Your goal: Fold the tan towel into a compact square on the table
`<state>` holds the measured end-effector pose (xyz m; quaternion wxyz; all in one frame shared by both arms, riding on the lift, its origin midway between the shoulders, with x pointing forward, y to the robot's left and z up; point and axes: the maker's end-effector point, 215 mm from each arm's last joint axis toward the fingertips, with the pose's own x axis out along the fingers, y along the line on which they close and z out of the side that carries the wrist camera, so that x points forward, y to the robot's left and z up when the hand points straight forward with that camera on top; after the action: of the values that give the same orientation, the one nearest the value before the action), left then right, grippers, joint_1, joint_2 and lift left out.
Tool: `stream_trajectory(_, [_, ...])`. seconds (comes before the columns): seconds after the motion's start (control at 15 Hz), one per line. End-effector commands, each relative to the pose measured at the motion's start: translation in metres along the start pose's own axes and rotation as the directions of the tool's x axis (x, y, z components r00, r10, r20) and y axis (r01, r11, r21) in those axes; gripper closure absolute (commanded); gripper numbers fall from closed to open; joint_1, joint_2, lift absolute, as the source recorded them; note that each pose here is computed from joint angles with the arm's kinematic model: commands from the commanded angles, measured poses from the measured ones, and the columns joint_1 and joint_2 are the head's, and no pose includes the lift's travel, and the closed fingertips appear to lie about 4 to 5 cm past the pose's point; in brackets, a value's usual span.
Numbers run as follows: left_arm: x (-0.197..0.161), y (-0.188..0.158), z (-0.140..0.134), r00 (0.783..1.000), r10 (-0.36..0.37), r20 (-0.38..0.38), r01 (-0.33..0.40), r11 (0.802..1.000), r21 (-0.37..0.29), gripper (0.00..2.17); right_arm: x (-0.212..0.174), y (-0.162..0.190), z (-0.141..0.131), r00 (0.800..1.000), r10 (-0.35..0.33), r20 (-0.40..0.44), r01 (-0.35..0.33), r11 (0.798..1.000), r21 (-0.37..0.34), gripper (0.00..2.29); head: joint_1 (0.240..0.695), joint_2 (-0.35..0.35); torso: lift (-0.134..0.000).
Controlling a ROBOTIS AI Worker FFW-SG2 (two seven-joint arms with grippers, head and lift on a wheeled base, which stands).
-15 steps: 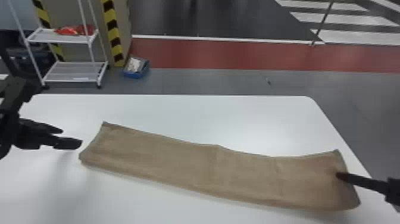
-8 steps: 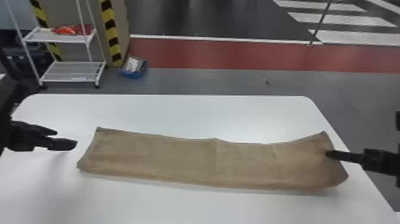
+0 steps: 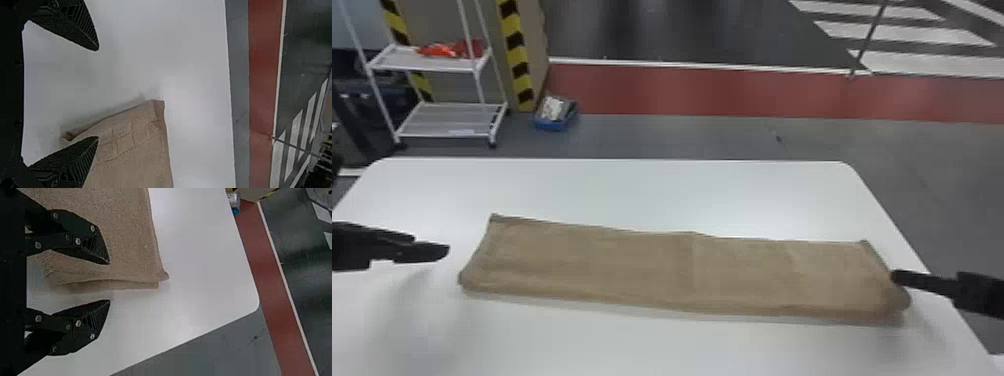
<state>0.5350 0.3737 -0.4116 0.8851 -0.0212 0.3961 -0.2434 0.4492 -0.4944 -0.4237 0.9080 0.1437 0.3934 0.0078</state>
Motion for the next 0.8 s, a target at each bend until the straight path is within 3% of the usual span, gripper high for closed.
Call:
stream_trajectory(0.0, [-0.008,-0.009,-0.006,1.000,-0.017,0.013,0.018,0.996,-0.090,0.08,-0.034,-0.024,-0.010,0.999,-0.011,0.054,0.009,0.999,0.037,0.06,0.695,-0.123,-0.125])
stream_trajectory(0.27, [0.002,-0.031,-0.039,0.997,-0.041,-0.067,0.019,0.954,-0.298,0.21,-0.088,-0.050,-0.040,0.995,-0.035,0.092,0.031,0.998,0.051,0.07,0.695,-0.191,-0.125])
stream_trajectory(0.4, [0.008,-0.046,-0.037,0.996,-0.065,-0.067,0.036,0.932,-0.360,0.21,-0.105,-0.057,-0.052,0.995,-0.043,0.094,0.039,0.998,0.048,0.07,0.695,-0.234,-0.125])
stream_trajectory(0.73, [0.021,-0.063,-0.027,0.997,-0.073,-0.037,0.054,0.929,-0.365,0.21,-0.123,-0.067,-0.077,0.996,-0.043,0.082,0.039,0.998,0.046,0.08,0.695,-0.312,-0.125])
